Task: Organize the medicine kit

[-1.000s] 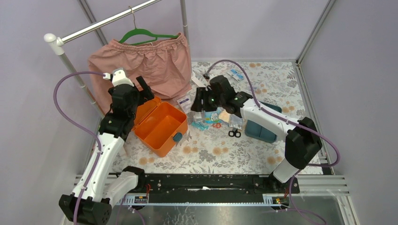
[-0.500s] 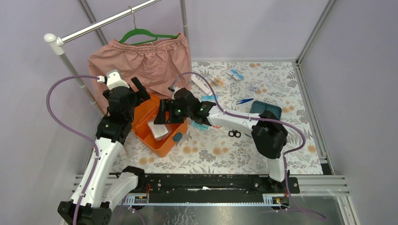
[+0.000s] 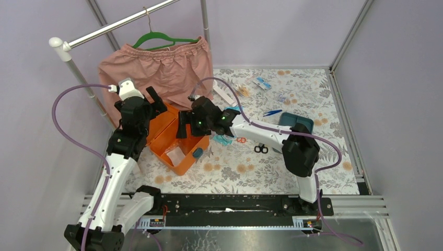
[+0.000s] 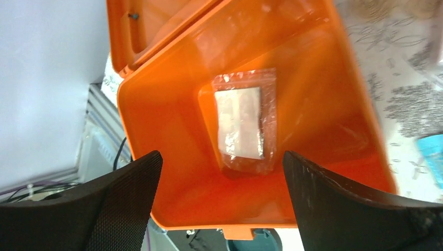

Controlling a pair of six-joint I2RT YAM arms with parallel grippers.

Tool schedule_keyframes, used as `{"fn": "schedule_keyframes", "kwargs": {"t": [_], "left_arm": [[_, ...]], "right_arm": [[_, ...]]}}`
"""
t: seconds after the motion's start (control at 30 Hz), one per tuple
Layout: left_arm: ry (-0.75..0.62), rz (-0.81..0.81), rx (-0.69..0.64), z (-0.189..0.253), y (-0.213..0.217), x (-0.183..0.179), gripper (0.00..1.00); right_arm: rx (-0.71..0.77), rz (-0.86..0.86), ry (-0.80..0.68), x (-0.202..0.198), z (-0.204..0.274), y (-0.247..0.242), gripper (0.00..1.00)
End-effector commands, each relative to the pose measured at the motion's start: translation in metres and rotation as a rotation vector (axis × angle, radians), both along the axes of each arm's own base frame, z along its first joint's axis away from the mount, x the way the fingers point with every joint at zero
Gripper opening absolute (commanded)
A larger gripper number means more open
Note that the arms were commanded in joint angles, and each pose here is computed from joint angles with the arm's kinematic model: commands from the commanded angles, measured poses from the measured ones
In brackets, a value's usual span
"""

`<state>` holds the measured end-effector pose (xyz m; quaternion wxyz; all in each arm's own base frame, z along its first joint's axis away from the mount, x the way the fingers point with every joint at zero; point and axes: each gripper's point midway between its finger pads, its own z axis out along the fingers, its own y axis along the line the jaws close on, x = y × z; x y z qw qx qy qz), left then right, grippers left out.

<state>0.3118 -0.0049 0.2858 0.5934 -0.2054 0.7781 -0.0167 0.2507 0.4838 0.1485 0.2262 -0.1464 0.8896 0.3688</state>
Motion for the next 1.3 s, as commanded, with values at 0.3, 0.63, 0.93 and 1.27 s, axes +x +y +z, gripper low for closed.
{"fn": "schedule_keyframes", "kwargs": {"t": [0.3, 0.63, 0.93, 1.27], "left_arm": [[-0.007, 0.019, -0.005, 0.000, 0.004, 0.001, 0.99], [0.000, 0.023, -0.001, -0.002, 0.005, 0.001, 0.99], [0.005, 0.018, -0.003, -0.003, 0.003, 0.003, 0.99], [0.012, 0.006, -0.007, -0.006, 0.001, 0.005, 0.99]], "right_arm": [[-0.256, -0.038, -0.261, 0.105, -0.003, -0.033, 0.98], [-0.044, 0.129, -0.355, 0.073, 0.073, -0.033, 0.98], [-0.128, -0.203, -0.441, 0.085, 0.097, -0.142, 0.98], [-0.487, -0.235, -0.340, 0.143, -0.007, -0.190, 0.88]]}}
